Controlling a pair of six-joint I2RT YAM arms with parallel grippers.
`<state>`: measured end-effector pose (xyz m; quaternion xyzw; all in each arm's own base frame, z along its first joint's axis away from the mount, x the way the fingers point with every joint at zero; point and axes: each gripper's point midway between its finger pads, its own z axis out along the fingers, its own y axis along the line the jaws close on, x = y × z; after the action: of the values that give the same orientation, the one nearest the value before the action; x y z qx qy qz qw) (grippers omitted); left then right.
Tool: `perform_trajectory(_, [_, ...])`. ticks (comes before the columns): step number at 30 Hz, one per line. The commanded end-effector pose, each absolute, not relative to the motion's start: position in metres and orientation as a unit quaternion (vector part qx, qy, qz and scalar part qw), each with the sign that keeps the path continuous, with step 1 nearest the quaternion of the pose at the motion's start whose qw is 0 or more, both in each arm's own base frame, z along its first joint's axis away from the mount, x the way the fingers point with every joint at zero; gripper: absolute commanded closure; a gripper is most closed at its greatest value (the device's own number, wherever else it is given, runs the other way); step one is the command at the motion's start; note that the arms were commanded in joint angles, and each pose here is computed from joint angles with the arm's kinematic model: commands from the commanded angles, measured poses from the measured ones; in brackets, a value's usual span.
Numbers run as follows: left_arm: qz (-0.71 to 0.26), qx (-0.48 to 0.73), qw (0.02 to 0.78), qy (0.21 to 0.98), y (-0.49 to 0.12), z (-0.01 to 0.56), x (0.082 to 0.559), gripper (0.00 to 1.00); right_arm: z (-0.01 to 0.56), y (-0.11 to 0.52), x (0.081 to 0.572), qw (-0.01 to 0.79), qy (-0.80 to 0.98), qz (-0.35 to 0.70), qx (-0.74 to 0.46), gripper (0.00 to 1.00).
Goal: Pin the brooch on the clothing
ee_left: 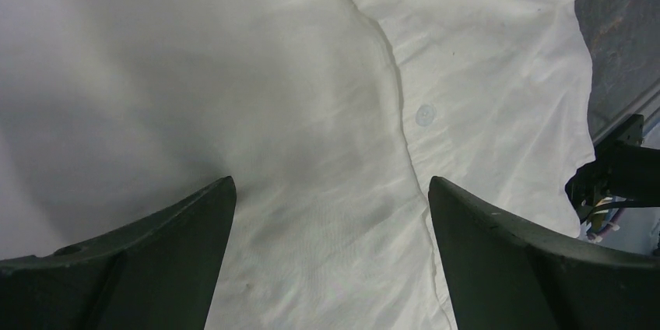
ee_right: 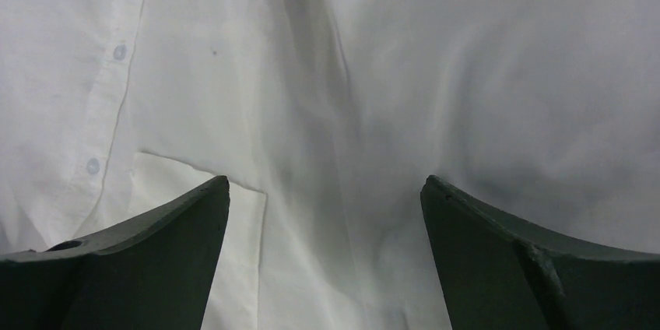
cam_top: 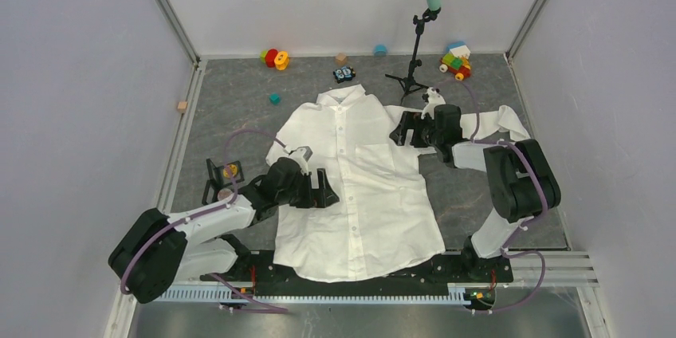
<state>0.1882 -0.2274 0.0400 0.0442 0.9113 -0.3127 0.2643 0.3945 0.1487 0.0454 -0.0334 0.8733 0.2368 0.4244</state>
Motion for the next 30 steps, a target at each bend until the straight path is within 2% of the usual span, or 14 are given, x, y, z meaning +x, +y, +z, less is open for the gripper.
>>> perform_trajectory(1, [-0.304,0.013,0.233,0.923,-0.213,0.019,0.168,0.00,0.051,0.148,0.415,0.437,0.856,0.276,0.000,0.03])
perform_trajectory(9, [-0.293,0.016,0.221,0.930,-0.200,0.009,0.152,0.00,0.014,0.131,0.426,0.391,0.879,0.268,0.053,0.03])
perform_trajectory(16, [-0.293,0.027,0.229,0.928,-0.198,0.013,0.151,0.00,0.012,0.123,0.438,0.392,0.879,0.262,0.062,0.04])
perform_trajectory(25, [-0.306,0.044,0.271,0.912,-0.213,0.066,0.176,0.00,0.064,0.117,0.451,0.446,0.864,0.235,0.010,0.02])
perform_trajectory(30, [-0.251,0.057,0.317,0.913,-0.199,0.101,0.196,0.00,0.116,0.119,0.448,0.486,0.840,0.238,-0.023,0.02])
